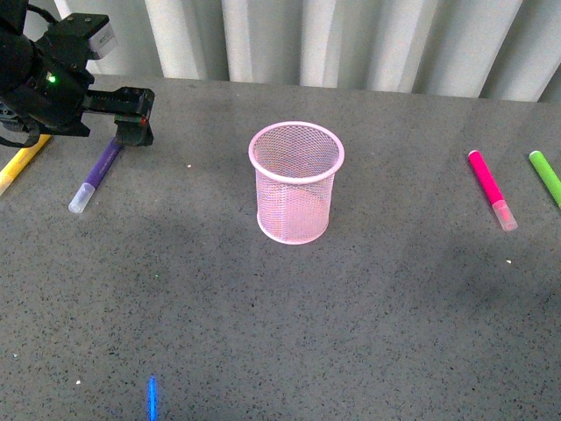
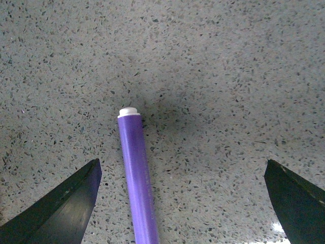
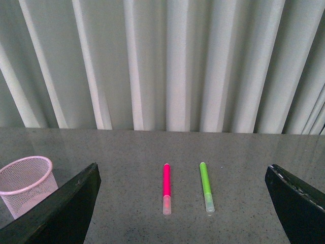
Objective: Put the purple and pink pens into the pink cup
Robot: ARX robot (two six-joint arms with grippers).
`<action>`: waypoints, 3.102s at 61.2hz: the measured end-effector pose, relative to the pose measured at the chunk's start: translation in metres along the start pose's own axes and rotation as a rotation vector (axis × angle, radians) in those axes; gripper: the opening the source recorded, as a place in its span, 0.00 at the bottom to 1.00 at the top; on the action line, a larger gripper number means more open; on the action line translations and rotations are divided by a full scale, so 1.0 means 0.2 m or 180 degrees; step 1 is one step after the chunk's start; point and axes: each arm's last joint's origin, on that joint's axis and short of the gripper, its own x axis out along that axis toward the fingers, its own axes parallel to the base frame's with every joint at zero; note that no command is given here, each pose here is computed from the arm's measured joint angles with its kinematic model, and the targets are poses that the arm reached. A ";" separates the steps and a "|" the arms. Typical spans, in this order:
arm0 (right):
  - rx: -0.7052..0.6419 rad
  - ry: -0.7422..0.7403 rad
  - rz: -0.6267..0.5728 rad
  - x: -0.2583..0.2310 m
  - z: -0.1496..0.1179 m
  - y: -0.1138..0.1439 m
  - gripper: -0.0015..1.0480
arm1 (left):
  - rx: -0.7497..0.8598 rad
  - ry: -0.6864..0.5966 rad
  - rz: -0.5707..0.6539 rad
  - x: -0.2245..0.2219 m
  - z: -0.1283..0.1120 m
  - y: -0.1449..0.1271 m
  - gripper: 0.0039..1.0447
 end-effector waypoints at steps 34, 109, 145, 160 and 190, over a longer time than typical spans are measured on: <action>0.0000 0.0000 0.0000 0.00 0.00 0.00 0.93 | -0.0013 0.0237 0.0171 0.17 -0.03 0.08 0.94; 0.0000 0.0000 0.0000 0.00 0.00 0.00 0.93 | -0.0403 -0.0555 -0.0028 -0.15 -0.05 -0.15 0.12; 0.0000 0.0000 0.0000 0.00 0.00 0.00 0.93 | -0.0993 -0.2807 -0.1009 -0.60 -0.20 -0.89 0.12; 0.0000 0.0000 0.0000 0.00 0.00 0.00 0.93 | -0.0893 -0.3009 -0.0851 -0.48 -0.23 -1.09 0.12; 0.0000 0.0000 0.0000 0.00 0.00 0.00 0.93 | -0.0914 -0.2899 -0.0576 -0.30 -0.25 -1.00 0.12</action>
